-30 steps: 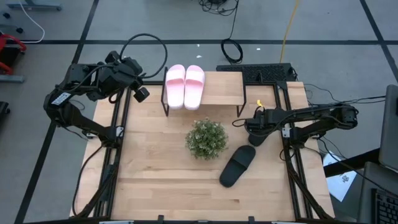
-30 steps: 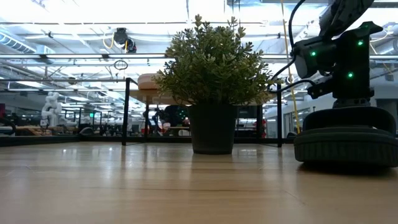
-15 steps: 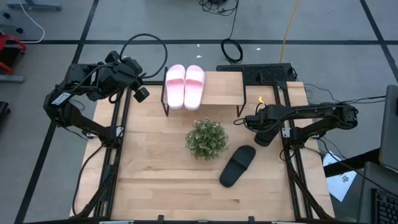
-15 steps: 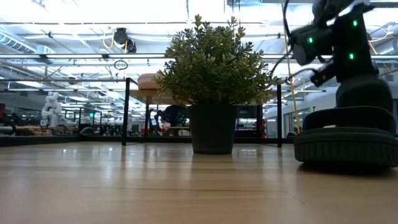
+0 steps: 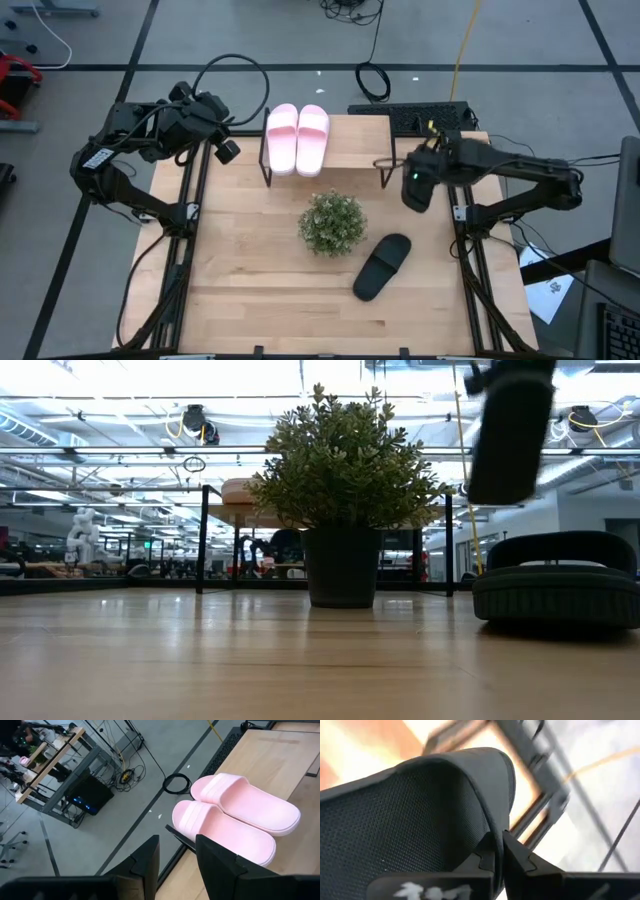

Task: Pick and place slides into the shelf
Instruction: Put the top black slide on the shelf

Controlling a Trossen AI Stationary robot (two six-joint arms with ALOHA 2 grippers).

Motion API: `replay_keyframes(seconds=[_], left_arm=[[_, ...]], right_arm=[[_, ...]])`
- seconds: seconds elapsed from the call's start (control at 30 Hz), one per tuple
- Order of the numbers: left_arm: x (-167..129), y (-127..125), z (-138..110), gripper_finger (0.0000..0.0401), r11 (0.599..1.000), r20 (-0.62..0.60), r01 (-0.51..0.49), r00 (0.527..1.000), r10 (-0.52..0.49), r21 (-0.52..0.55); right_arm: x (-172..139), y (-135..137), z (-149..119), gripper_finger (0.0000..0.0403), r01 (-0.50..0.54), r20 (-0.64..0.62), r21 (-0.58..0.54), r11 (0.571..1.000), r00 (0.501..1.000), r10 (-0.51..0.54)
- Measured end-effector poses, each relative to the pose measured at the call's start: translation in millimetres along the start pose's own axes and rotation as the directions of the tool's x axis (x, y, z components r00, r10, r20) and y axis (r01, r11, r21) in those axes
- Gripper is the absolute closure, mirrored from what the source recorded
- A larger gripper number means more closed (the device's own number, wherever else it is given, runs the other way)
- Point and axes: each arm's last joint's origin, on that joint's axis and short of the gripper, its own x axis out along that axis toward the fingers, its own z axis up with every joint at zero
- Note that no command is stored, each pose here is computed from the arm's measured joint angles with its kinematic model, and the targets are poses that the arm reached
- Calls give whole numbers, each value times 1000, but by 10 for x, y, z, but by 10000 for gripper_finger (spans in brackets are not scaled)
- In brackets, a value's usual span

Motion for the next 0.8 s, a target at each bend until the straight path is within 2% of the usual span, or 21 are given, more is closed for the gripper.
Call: replay_keyframes(seconds=[0.13, 0.23, 0.33, 0.43, 0.53, 0.67, 0.8], left_arm=[[0, 0, 0, 267, 1000, 0, -1, 1000, 1, 0], [0, 0, 0, 267, 1000, 0, -1, 1000, 1, -1], [0, 0, 0, 267, 1000, 0, -1, 1000, 1, -8], [0, 1, 0, 267, 1000, 0, -2, 1000, 2, -9], [0, 1, 0, 267, 1000, 0, -2, 1000, 2, -10], [0, 1, 0, 267, 1000, 0, -2, 1000, 2, -15], [0, 0, 0, 267, 1000, 0, -1, 1000, 2, -16]], right_arm=[[-228, -72, 236, 402, 58, 193, -57, 997, 980, -46], [-315, -33, 490, 402, 106, 359, -85, 991, 931, -69], [-272, 29, 771, 402, 150, 458, -135, 979, 886, -72], [-78, 79, 1038, 402, 244, 463, -195, 950, 877, -130], [207, 63, 1253, 402, 288, 412, -222, 932, 894, -178], [538, -31, 1392, 402, 299, 317, -221, 928, 922, -222], [661, -68, 1484, 403, 319, 314, -230, 920, 919, -240]])
